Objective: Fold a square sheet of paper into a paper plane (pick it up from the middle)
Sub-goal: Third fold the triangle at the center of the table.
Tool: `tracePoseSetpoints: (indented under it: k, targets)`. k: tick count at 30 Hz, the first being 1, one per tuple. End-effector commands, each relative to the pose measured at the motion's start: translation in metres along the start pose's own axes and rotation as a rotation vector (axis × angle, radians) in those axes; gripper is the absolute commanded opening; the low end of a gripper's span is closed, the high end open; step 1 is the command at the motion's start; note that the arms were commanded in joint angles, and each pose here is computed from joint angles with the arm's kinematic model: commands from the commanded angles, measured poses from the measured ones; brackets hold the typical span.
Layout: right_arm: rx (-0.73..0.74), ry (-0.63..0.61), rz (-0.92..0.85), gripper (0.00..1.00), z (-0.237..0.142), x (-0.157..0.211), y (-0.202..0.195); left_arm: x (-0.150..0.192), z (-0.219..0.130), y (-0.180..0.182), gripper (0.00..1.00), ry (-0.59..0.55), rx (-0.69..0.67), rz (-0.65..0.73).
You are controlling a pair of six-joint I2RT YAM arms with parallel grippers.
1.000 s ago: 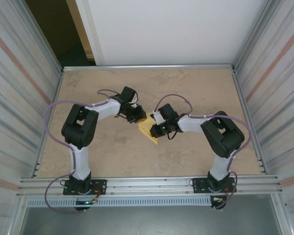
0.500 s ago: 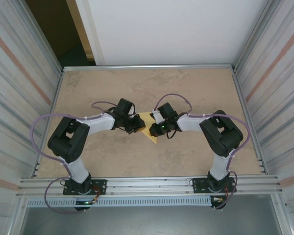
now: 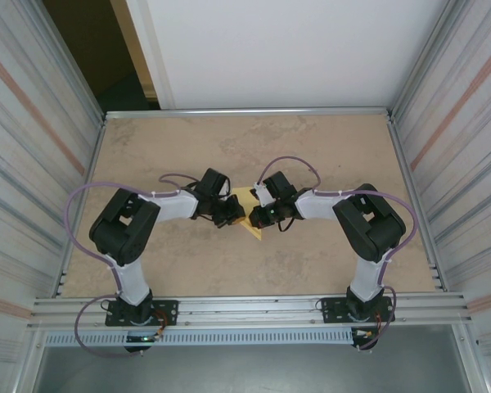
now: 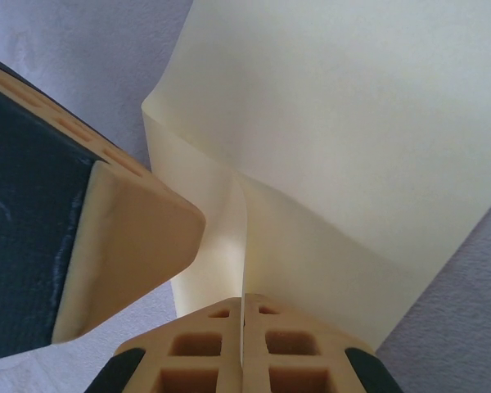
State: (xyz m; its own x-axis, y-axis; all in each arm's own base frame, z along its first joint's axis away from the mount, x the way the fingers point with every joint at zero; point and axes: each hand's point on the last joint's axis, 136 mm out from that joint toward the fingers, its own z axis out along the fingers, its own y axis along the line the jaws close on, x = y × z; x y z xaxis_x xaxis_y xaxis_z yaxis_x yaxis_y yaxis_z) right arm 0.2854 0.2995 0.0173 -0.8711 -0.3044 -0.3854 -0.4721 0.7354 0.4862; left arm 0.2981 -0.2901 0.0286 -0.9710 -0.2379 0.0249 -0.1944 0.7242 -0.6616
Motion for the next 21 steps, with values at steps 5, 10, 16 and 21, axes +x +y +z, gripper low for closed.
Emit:
tracePoseSetpoints:
  k: [5, 10, 16, 21]
  targets:
    - [0.055, 0.054, 0.052, 0.02, 0.008, 0.012, -0.016, -0.002, 0.003, 0.002, 0.09, -0.006, -0.024, -0.001]
    - [0.057, 0.058, 0.056, 0.02, 0.009, 0.014, -0.017, 0.0, 0.005, 0.006, 0.09, 0.001, -0.035, -0.006]
    - [0.057, 0.06, 0.058, 0.03, 0.01, 0.015, -0.017, 0.0, 0.006, 0.009, 0.09, 0.007, -0.045, -0.006]
    - [0.055, 0.057, 0.057, 0.03, 0.009, 0.013, -0.016, -0.002, 0.003, 0.005, 0.09, 0.004, -0.047, 0.008]
